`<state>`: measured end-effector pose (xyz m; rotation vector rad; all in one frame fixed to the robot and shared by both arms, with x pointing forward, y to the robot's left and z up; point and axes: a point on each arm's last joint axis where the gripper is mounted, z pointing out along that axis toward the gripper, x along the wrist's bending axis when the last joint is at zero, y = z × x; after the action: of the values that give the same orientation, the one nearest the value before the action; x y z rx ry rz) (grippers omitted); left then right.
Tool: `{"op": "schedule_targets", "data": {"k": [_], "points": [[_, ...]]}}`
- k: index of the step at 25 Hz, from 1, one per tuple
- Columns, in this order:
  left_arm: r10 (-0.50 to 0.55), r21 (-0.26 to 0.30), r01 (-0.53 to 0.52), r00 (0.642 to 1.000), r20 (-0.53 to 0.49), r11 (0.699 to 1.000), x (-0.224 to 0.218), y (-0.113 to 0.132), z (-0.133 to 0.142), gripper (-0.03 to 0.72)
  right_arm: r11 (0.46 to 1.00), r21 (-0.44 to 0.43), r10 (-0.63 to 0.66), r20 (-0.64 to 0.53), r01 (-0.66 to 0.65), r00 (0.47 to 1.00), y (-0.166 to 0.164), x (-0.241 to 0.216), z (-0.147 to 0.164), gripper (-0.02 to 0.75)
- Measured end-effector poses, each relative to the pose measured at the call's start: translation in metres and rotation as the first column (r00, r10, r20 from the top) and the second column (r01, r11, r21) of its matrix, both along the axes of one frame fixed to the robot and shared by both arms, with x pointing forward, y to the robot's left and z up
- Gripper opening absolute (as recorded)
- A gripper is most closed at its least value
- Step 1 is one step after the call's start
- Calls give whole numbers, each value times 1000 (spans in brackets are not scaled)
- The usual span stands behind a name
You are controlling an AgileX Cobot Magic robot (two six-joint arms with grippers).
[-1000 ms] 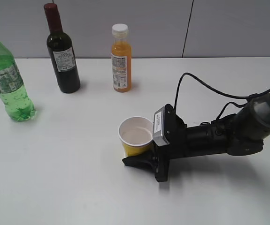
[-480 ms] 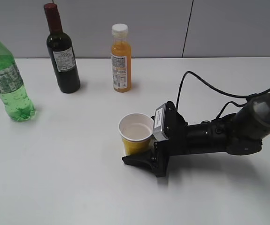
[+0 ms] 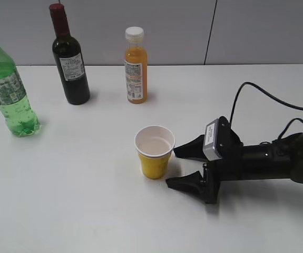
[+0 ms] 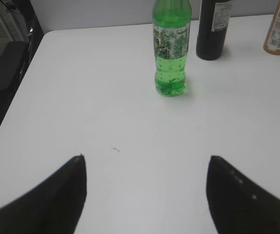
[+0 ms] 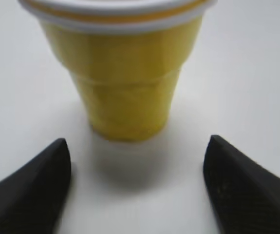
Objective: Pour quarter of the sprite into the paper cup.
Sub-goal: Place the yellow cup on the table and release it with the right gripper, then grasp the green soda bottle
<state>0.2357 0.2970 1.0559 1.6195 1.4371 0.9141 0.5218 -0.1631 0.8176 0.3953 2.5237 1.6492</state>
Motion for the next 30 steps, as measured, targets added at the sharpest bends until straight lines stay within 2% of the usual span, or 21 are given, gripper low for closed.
{"op": "schedule_targets", "data": {"k": [5, 8, 12, 15, 21, 24, 27, 30], "points": [[0, 0, 0, 1000, 0, 1000, 0, 0, 0, 582, 998, -11, -62, 5, 62, 998, -18, -6, 10, 633], [0, 0, 0, 1000, 0, 1000, 0, 0, 0, 582, 993, -4, -115, 51, 116, 992, -23, 0, 25, 625], [0, 0, 0, 1000, 0, 1000, 0, 0, 0, 582, 961, -19, -273, 97, 276, 957, -30, 15, 45, 615], [0, 0, 0, 1000, 0, 1000, 0, 0, 0, 582, 892, -54, -442, 93, 448, 892, -41, 26, 54, 612], [0, 0, 0, 1000, 0, 1000, 0, 0, 0, 582, 695, -188, -694, 74, 693, 716, -64, 43, 76, 600], [0, 0, 0, 1000, 0, 1000, 0, 0, 0, 582, 607, -278, -760, 70, 745, 646, -70, 50, 88, 593], [0, 0, 0, 1000, 0, 1000, 0, 0, 0, 582, 547, -368, -785, 85, 752, 613, -70, 54, 104, 593], [0, 0, 0, 1000, 0, 1000, 0, 0, 0, 582, 476, -409, -832, 76, 779, 549, -72, 55, 128, 593]]}}
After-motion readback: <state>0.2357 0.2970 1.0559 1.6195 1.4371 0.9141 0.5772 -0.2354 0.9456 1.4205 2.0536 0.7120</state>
